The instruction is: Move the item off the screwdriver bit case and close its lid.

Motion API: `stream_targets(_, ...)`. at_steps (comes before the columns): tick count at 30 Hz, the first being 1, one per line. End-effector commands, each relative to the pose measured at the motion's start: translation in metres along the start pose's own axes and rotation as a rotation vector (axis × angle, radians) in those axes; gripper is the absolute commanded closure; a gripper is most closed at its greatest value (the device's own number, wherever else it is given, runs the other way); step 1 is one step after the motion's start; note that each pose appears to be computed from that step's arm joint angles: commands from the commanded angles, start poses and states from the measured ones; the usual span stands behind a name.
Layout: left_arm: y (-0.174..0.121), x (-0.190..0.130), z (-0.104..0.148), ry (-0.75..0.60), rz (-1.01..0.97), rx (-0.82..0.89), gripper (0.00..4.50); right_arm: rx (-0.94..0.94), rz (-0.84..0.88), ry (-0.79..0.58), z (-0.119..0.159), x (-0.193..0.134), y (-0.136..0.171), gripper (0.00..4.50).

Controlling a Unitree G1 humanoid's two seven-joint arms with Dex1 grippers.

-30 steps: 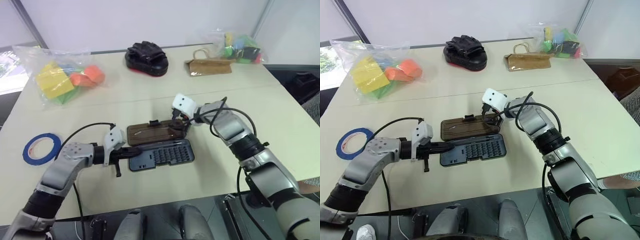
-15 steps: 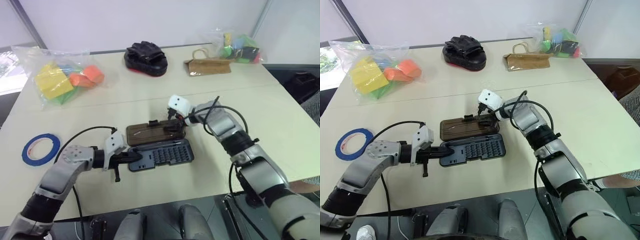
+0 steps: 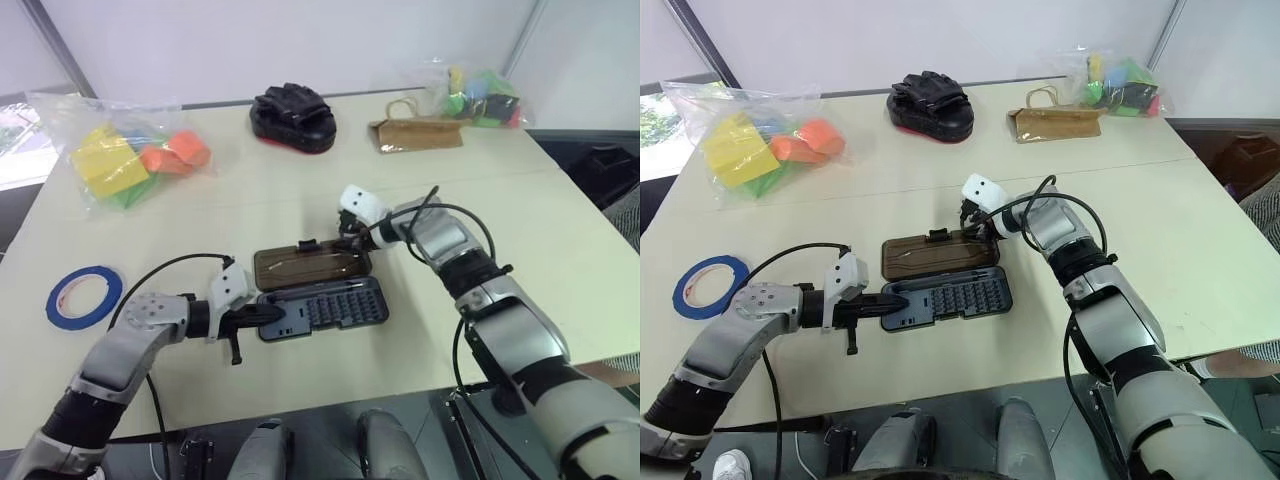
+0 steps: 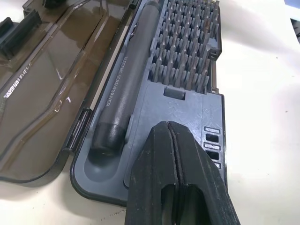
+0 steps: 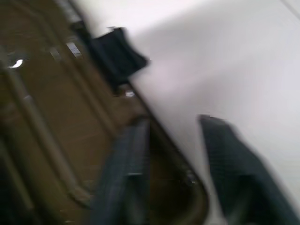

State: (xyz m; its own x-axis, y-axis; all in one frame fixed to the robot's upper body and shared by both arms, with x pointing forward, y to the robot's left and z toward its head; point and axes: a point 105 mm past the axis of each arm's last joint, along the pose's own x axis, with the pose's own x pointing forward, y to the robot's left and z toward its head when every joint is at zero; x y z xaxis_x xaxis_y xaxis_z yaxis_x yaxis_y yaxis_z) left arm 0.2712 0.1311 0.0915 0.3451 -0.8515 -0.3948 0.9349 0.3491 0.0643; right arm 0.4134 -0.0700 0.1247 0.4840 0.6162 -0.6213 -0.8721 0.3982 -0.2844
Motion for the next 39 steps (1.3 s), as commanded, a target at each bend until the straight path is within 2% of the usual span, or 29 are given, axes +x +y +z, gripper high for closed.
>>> stream_targets(1, 0.000, 0.000, 0.003, -0.009, 0.009, 0.017, 4.50, 0.010, -0.002, 0.071, -0.018, 0.003, 0.003, 4.45)
stream_targets(11, 0.011, 0.003, 0.011, -0.039, 0.052, 0.030, 4.50, -0.044, 0.099, 0.126, -0.027, 0.004, 0.026, 4.45)
stream_targets(18, 0.015, 0.004, 0.013, -0.046, 0.067, 0.041, 4.50, -0.123, 0.154, 0.188, -0.040, 0.004, 0.030, 4.45)
stream_targets(21, 0.015, 0.005, 0.014, -0.053, 0.071, 0.043, 4.50, -0.093, 0.140, 0.205, -0.046, 0.007, 0.024, 3.49)
stream_targets(26, 0.016, 0.005, 0.015, -0.056, 0.080, 0.045, 4.50, -0.089, 0.133, 0.222, -0.049, 0.008, 0.016, 0.91)
stream_targets(27, 0.016, 0.005, 0.015, -0.057, 0.081, 0.046, 4.50, -0.080, 0.128, 0.223, -0.049, 0.008, 0.015, 0.50)
stream_targets(33, 0.016, 0.006, 0.015, -0.060, 0.087, 0.049, 4.50, -0.061, 0.126, 0.239, -0.052, 0.011, 0.011, 0.50)
stream_targets(36, 0.016, 0.006, 0.016, -0.063, 0.091, 0.053, 4.50, -0.067, 0.139, 0.257, -0.056, 0.011, 0.011, 1.37)
stream_targets(39, 0.016, 0.005, 0.018, -0.067, 0.096, 0.057, 4.50, -0.065, 0.151, 0.272, -0.062, 0.011, 0.013, 2.86)
